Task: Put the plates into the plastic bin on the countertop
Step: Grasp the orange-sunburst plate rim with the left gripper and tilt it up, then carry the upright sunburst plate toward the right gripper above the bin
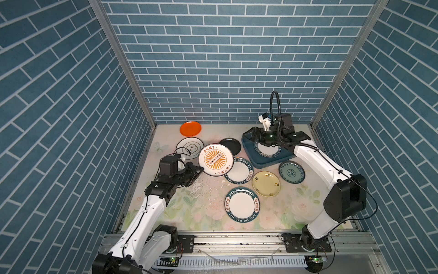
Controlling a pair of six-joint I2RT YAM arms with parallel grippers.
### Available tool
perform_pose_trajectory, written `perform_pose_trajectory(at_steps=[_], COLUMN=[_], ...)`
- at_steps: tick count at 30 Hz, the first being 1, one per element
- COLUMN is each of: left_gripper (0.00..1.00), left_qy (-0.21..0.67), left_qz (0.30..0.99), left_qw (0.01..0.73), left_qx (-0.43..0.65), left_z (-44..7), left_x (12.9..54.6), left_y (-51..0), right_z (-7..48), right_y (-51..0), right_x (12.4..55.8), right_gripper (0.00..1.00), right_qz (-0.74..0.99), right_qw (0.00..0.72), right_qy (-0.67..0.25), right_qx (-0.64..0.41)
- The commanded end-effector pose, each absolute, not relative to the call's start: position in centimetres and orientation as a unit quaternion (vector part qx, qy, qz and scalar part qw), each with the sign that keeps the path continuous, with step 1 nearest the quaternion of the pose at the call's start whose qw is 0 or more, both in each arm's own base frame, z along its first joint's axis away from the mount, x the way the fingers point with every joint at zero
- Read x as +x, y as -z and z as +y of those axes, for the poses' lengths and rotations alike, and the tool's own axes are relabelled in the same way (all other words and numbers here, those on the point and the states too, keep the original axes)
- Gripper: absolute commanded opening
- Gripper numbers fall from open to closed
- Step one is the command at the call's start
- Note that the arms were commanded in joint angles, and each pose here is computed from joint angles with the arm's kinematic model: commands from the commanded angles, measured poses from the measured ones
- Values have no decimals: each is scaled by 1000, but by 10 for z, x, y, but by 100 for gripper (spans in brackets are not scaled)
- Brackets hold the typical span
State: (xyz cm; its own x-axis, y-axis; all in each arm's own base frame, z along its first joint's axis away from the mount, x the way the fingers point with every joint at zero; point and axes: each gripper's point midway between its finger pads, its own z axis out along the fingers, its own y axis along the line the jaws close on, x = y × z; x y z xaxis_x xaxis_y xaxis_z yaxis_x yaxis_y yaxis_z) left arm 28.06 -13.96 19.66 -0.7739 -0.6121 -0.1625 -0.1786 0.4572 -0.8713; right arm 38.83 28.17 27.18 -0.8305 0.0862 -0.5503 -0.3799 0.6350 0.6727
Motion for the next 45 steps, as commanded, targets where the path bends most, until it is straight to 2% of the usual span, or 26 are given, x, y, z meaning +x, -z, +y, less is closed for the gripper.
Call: perform_pose_trajectory(at_steps=[1, 13, 32, 40, 45], left_gripper=[0, 0, 0, 0, 0], left_qy=[490, 510, 539, 557, 565], left_qz=[807, 800, 797, 789, 788], left_qw=[262, 262, 241, 232, 224], left_qx=[-202, -179, -130, -111, -97], left_z=[-147, -158, -194, -210, -221], left_x=[293, 316, 352, 368, 377], left_y=[-229, -249, -265, -274, -278], right_z=[280, 276, 286, 281, 273], right_y=[-283, -280, -281, -279, -279], right_x=[387, 387, 387, 388, 391], right_gripper=[97, 97, 94, 87, 77], right_qz=[855, 859, 846, 846, 842], right_qw=[291, 295, 275, 268, 270], right_qy=[-422, -414, -454, -458, -465], right_qx=[-77, -63, -59, -48, -30])
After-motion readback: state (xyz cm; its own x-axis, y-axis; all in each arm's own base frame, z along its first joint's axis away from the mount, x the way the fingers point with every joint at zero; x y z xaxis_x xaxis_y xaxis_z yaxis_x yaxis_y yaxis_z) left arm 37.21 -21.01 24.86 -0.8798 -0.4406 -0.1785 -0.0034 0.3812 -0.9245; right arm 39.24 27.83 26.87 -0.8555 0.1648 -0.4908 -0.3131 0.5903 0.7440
